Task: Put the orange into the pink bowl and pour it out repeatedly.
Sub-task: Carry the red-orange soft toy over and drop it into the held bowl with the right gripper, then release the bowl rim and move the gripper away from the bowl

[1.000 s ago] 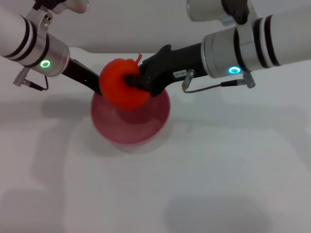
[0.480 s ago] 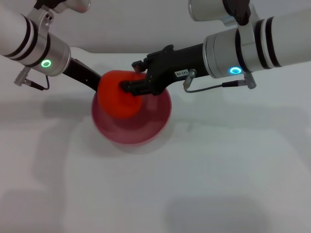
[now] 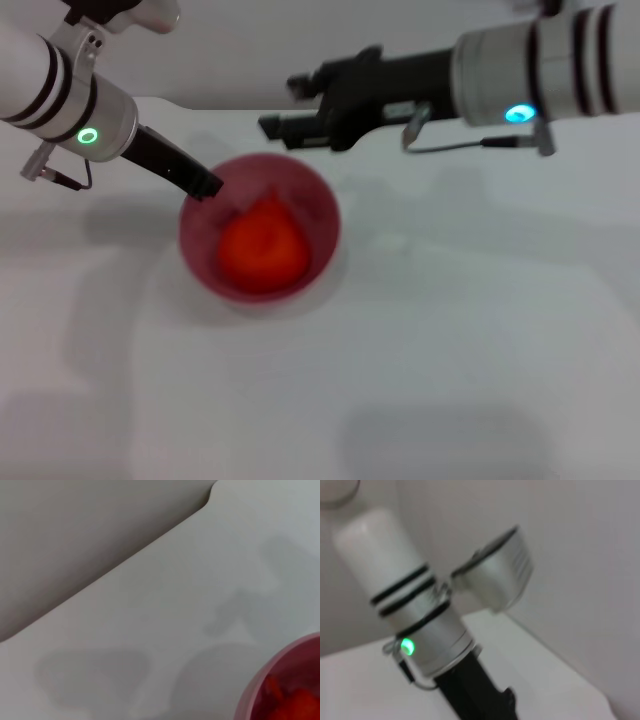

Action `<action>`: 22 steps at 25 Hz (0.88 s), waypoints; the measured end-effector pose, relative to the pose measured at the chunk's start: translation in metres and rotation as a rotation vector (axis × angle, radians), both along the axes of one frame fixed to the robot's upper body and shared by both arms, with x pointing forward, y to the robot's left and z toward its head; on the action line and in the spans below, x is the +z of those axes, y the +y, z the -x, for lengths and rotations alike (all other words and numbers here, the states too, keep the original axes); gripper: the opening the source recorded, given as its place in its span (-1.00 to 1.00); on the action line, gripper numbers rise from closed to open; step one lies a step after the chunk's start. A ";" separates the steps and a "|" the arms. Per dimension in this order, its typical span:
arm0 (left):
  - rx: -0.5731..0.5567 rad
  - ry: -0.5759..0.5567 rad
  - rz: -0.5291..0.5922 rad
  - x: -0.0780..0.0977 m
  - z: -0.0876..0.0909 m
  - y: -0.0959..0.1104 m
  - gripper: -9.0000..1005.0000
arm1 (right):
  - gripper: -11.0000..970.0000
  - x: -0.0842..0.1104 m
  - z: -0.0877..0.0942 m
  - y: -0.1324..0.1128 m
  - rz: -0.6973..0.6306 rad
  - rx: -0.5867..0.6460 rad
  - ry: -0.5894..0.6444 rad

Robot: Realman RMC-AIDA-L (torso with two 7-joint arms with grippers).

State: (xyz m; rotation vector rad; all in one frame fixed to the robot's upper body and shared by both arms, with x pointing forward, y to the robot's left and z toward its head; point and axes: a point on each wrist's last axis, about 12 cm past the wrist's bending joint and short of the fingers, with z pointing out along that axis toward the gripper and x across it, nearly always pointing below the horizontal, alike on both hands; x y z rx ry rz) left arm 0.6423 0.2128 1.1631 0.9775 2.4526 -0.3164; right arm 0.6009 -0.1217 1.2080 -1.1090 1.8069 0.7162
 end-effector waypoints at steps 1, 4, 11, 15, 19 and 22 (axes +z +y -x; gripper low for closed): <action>0.002 0.002 -0.003 -0.001 0.000 0.001 -0.90 | 0.23 0.003 0.000 -0.005 -0.016 -0.009 -0.004; 0.008 0.004 -0.004 -0.001 0.001 0.002 -0.90 | 0.23 0.011 0.000 -0.022 -0.083 -0.025 -0.021; -0.027 0.034 -0.048 -0.002 0.003 0.000 -0.90 | 0.23 0.014 0.009 -0.076 -0.330 -0.072 -0.223; -0.066 0.072 -0.107 0.000 0.006 -0.005 -0.90 | 0.23 -0.001 0.019 -0.100 -0.429 -0.121 -0.349; -0.100 0.111 -0.137 -0.002 0.010 -0.008 -0.90 | 0.23 -0.015 0.023 -0.114 -0.481 -0.179 -0.407; -0.118 0.133 -0.154 -0.005 0.012 -0.010 -0.90 | 0.23 -0.023 0.024 -0.121 -0.486 -0.211 -0.402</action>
